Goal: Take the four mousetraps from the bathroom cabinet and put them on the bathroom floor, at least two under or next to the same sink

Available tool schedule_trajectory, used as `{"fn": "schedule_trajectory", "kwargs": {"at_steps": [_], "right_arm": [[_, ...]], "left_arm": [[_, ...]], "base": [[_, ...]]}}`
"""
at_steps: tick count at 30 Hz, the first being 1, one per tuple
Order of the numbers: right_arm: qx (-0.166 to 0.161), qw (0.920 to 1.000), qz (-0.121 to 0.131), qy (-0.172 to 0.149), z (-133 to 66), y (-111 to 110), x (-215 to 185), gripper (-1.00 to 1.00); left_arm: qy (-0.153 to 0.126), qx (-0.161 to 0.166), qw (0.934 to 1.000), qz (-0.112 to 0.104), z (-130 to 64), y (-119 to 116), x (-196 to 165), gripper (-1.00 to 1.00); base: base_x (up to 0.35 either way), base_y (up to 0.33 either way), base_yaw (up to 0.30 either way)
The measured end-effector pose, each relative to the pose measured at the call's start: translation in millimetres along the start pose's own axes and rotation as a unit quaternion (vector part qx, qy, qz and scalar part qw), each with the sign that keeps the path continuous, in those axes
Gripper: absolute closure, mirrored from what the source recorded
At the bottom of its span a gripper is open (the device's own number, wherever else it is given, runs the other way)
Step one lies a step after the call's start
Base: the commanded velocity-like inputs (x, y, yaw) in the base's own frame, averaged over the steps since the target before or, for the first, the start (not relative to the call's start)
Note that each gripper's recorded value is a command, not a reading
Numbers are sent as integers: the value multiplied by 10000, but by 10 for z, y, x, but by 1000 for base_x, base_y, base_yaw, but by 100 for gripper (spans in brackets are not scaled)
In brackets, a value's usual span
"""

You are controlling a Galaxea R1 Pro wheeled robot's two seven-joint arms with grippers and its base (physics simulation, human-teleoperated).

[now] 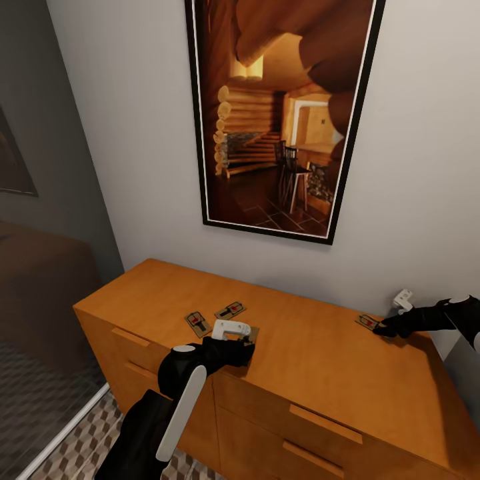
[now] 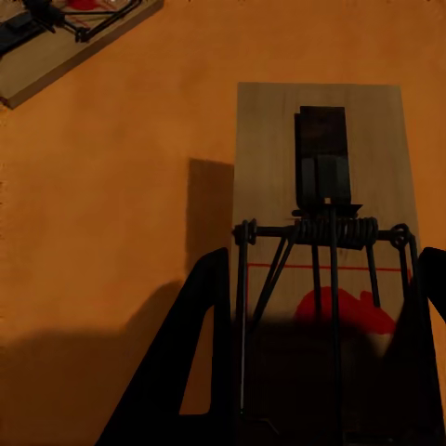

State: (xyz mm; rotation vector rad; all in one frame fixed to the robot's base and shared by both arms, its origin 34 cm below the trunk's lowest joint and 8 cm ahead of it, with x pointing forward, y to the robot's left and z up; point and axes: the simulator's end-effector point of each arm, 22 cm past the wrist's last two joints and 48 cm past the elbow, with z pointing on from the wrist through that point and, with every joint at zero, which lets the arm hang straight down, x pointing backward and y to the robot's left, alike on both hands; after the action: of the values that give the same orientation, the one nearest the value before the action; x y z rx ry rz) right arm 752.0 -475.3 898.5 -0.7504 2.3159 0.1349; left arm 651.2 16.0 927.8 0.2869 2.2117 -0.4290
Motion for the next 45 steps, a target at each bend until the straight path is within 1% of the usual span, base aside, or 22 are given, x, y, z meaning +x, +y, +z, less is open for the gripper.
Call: {"fn": "schedule_trajectory", "kwargs": {"at_steps": [5,15,45], "right_arm": [[2,10000,-8,3,2,0,-3,100],[2,10000,-11,3,3,2,-6,100],[5,10000,-12,3,3,0,-5,100]], "left_arm": [[-10,-15,10000,-26,0,22,-7,100],[21,97,10000,-10,3,-51,12,100],[20,51,10000,-40,5,-7,11,100]], "base": [[0,0,0],[0,0,0],[0,0,0]]}}
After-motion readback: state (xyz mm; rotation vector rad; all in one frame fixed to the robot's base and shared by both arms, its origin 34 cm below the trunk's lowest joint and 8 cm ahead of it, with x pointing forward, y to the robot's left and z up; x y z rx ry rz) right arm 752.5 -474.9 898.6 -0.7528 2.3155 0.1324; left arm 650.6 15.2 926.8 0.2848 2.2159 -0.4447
